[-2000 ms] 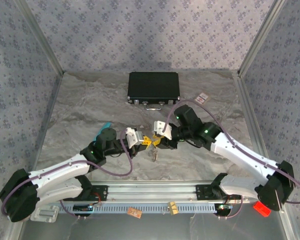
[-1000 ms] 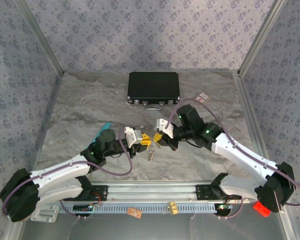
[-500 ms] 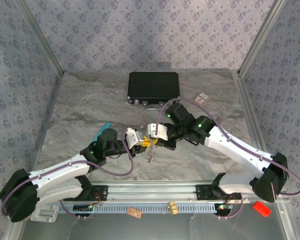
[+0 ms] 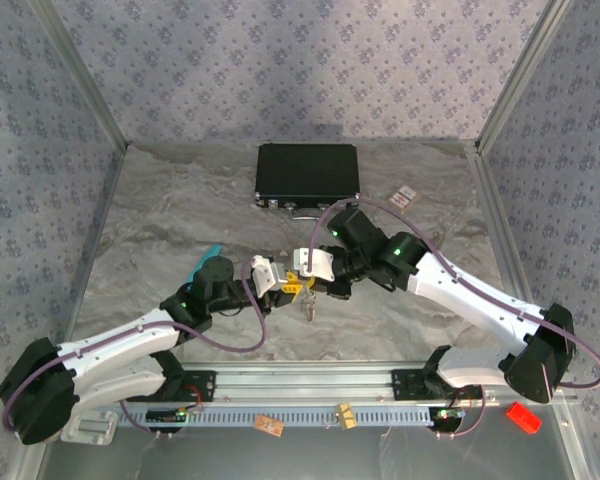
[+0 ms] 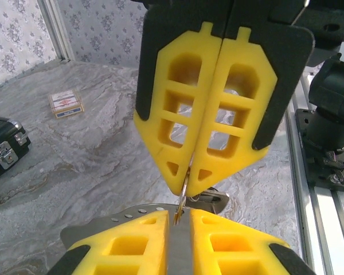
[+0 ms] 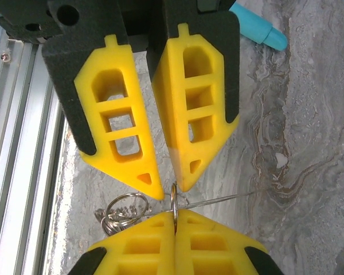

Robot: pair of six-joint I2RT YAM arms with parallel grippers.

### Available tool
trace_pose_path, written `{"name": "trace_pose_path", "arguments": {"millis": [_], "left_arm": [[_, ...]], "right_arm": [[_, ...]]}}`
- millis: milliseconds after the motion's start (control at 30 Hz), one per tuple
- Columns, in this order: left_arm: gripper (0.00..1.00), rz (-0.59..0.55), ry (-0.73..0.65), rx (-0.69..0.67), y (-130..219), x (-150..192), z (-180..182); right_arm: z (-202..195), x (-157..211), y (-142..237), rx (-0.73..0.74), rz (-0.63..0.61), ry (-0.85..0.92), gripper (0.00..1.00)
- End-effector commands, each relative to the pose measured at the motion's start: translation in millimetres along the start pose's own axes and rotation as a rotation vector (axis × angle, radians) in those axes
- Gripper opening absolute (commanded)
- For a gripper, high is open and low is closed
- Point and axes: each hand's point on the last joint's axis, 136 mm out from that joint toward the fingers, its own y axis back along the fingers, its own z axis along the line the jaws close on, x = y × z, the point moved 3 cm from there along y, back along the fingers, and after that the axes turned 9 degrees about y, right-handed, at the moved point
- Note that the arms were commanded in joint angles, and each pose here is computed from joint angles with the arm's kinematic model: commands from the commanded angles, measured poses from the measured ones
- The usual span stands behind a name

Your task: Put the keys on the keyring

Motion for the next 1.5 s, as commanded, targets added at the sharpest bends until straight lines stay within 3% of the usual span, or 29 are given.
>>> {"name": "trace_pose_path", "arguments": {"millis": [0,200,333,467,567,700,1100,1267,1400,1467], "left_arm": [[0.15,-0.059,-0.038,0.029,2,-18,-6],[0.11,-0.061,-0.037,0.038,1,-18,-7],[0.00,-0.062,-0.042,0.045,2,-18,-8],[0.00,-0.096,-0.037,0.039,5,-18,-8],[0.00,-0.149,-0.016,0.034,7,-18,-8],[0.00,-0.177,0.000,0.041,9,-18,-9],[0.00,-0.209,0.004,0.052,11,-20,-11],[0.00,-0.200,0.010,0.045,11,-18,-9],[0.17,-0.144,0.010,-0.017,9,-14,-1],[0.17,-0.090,0.000,-0.033,7,-10,2]], "right_arm": [[3,-10,4,-0.019,-0.044,0.016,0.00],[5,-15,3,-0.032,-0.082,0.016,0.00],[7,-16,4,-0.035,-0.116,0.000,0.01],[3,-13,11,0.024,-0.214,-0.076,0.24],[-1,-14,15,0.057,-0.321,-0.163,0.30],[0,-10,11,0.068,-0.339,-0.204,0.31],[3,-2,0,0.039,-0.327,-0.227,0.23],[1,-8,2,0.026,-0.348,-0.218,0.01],[2,-8,5,0.017,-0.299,-0.185,0.00],[1,-6,6,0.025,-0.238,-0.149,0.00]]}}
